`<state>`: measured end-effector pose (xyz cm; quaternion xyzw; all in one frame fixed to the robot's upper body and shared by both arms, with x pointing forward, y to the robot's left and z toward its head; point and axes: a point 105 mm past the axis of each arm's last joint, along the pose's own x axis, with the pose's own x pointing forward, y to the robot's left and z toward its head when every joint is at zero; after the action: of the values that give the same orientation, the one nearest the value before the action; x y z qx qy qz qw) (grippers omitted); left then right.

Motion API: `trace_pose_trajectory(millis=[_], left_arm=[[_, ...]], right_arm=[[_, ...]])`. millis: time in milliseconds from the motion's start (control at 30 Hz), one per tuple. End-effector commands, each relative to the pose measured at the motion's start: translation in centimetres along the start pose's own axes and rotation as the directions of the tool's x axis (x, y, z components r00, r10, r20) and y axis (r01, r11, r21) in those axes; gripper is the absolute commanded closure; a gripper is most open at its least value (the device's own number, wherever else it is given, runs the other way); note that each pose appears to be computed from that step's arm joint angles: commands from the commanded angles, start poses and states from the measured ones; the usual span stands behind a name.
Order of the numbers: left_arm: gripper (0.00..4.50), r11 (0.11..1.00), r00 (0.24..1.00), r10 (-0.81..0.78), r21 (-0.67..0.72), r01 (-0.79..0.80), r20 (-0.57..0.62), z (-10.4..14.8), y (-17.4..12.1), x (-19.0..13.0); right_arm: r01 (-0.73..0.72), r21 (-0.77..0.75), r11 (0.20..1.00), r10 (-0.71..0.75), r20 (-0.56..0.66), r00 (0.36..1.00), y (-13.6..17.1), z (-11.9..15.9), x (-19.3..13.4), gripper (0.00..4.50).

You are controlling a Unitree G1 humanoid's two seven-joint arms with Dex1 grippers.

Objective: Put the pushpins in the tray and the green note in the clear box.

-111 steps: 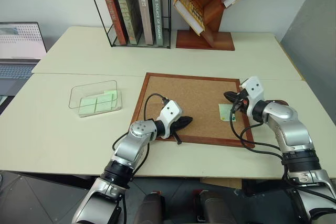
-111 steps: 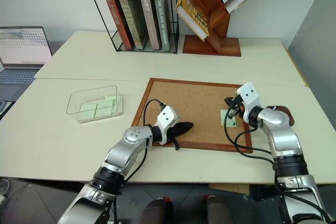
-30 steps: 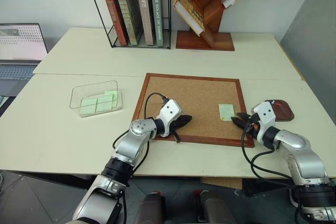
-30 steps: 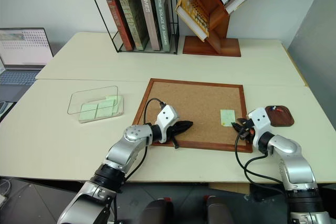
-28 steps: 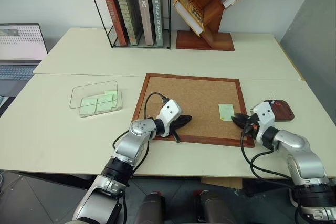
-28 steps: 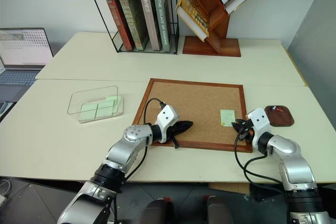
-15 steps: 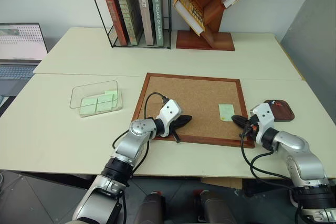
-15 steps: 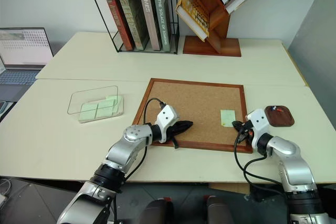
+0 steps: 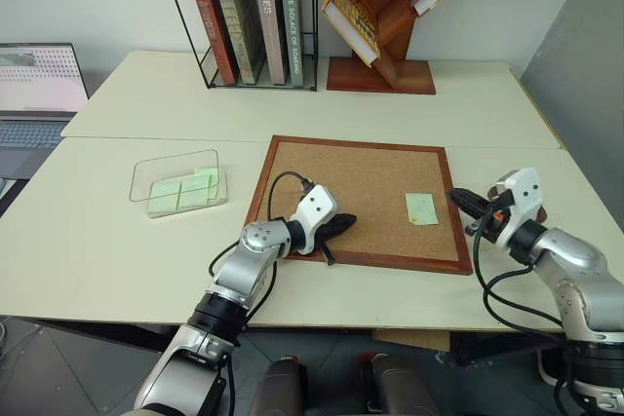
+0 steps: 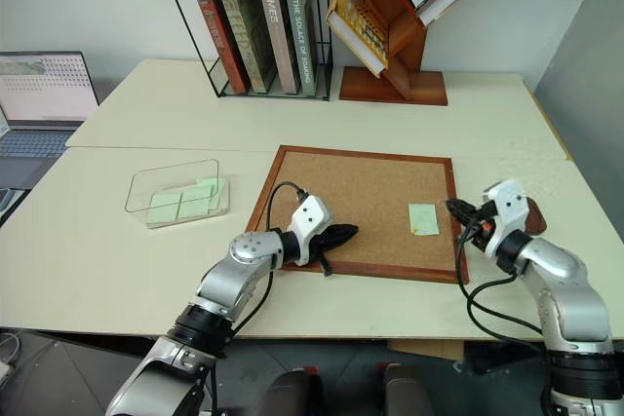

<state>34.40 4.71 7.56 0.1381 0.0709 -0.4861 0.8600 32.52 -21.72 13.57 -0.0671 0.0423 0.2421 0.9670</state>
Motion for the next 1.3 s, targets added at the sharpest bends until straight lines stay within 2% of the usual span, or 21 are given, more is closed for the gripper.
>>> trace_pose_trajectory(millis=[33, 133, 300, 633, 667, 700, 833, 867, 933, 1100, 1200, 1300], left_arm=[[4.5, 1.0, 0.999, -0.002, 0.0, 0.002, -0.045, -1.2, -0.1, -0.1], [4.5, 1.0, 0.999, -0.005, 0.001, 0.005, -0.045, -1.2, -0.3, -0.1], [4.5, 1.0, 0.999, -0.006, 0.004, 0.007, -0.048, -1.3, -0.4, -0.1], [4.5, 1.0, 0.999, -0.003, 0.006, 0.003, -0.053, -1.4, -0.4, -0.2], [4.5, 1.0, 0.999, -0.003, 0.006, 0.003, -0.053, -1.4, -0.4, -0.2], [4.5, 1.0, 0.999, -0.003, 0.005, 0.003, -0.053, -1.5, -0.4, -0.2], [4.5, 1.0, 0.999, -0.003, 0.005, 0.003, -0.053, -1.5, -0.6, -0.1], [4.5, 1.0, 0.999, -0.003, 0.005, 0.003, -0.053, -1.5, -0.6, -0.1], [4.5, 1.0, 0.999, -0.003, 0.005, 0.003, -0.054, -1.5, -0.6, -0.2], [4.5, 1.0, 0.999, -0.002, 0.004, 0.002, -0.054, -1.6, -0.6, -0.1], [4.5, 1.0, 0.999, -0.003, 0.003, 0.003, -0.054, -1.6, -0.7, -0.1], [4.5, 1.0, 0.999, -0.004, 0.002, 0.004, -0.053, -1.5, -0.7, -0.1]], right_arm=[[0.17, 0.003, 0.985, -0.169, -0.058, 0.984, -3.8, -0.7, -1.4, 4.49], [0.286, 0.011, 0.958, -0.282, -0.119, 0.952, -6.0, -2.1, -2.2, 4.49], [0.401, 0.011, 0.916, -0.393, -0.169, 0.904, -8.2, -3.2, -2.6, 4.49], [0.51, 0.005, 0.86, -0.496, -0.225, 0.839, -10.4, -4.1, -2.8, 4.49], [0.514, 0.004, 0.858, -0.5, -0.229, 0.835, -10.5, -4.2, -2.8, 4.05], [0.516, 0.004, 0.856, -0.501, -0.231, 0.834, -10.5, -4.2, -2.8, 3.96], [0.528, 0.009, 0.849, -0.512, -0.228, 0.828, -10.7, -4.1, -2.9, 3.15], [0.531, 0.01, 0.847, -0.516, -0.222, 0.827, -10.8, -4.0, -2.9, 2.82], [0.538, 0.022, 0.843, -0.523, -0.204, 0.828, -10.9, -3.6, -2.8, 2.53], [0.53, 0.099, 0.842, -0.523, -0.087, 0.848, -10.9, -1.5, -2.6, 1.25], [0.467, 0.106, 0.878, -0.469, -0.005, 0.883, -9.9, 0.1, -2.3, 0.61], [0.341, 0.077, 0.937, -0.344, 0.036, 0.938, -7.5, 0.9, -1.5, 0.61]])
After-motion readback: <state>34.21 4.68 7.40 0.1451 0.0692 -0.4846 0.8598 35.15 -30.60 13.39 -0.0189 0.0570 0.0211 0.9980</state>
